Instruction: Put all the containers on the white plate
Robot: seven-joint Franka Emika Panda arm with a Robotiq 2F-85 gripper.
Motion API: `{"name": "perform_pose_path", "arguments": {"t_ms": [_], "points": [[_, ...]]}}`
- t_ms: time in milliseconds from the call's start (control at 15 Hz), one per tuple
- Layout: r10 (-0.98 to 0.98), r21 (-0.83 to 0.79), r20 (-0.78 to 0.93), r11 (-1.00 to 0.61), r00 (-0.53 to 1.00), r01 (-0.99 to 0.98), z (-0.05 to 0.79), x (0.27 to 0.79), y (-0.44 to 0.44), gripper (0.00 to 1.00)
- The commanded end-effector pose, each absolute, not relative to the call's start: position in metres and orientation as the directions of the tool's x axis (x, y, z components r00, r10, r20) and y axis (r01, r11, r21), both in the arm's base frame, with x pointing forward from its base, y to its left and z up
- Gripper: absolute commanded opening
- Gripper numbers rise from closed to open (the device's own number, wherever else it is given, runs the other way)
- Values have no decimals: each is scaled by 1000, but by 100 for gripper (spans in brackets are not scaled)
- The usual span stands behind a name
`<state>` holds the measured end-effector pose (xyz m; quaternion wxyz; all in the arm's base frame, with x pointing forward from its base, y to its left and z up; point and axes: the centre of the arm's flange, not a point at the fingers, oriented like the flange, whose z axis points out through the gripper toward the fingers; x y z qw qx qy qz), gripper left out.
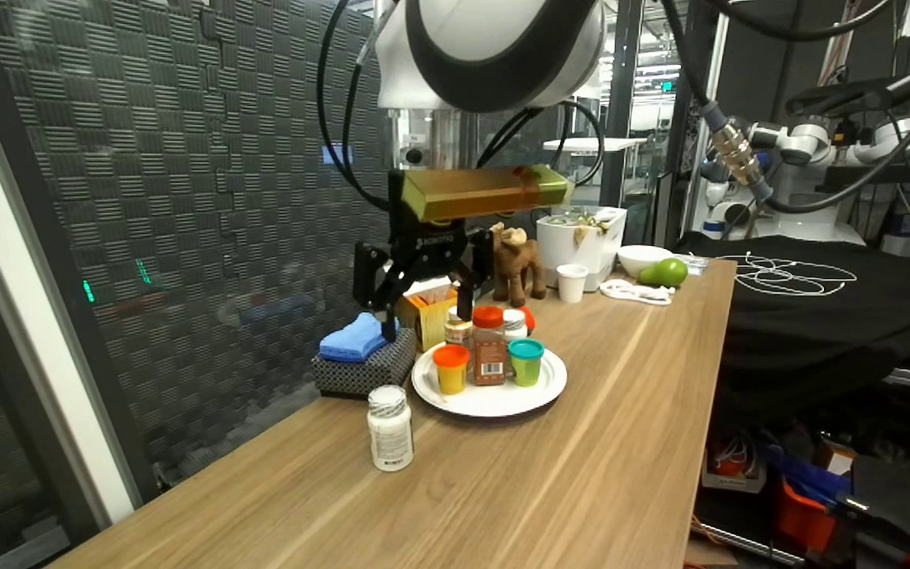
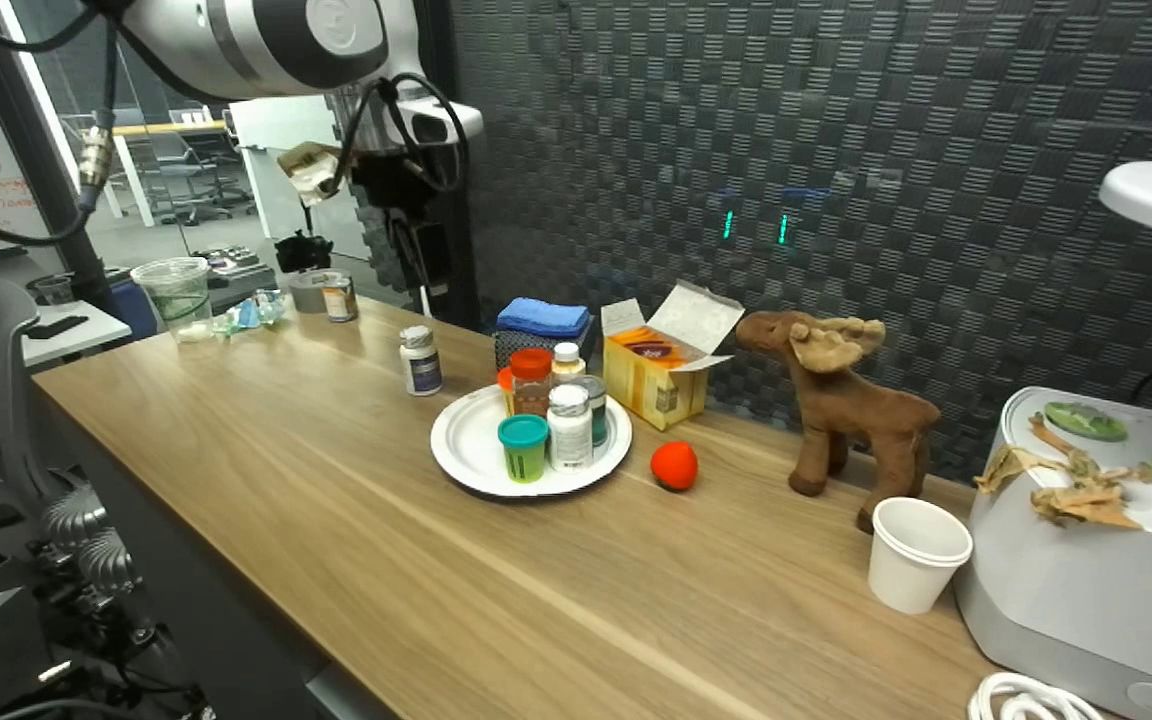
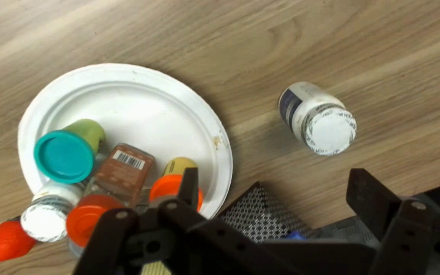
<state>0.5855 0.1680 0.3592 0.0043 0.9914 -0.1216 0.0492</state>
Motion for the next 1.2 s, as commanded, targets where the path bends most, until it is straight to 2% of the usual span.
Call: {"name": "perform_pose_path", "arguments": {"t_ms": [0,1133], "points": [[-185,9,51,-983,981,-186,344,605,195,100],[-148,26,-81,-989,986,-146,300,626,214,100]]}}
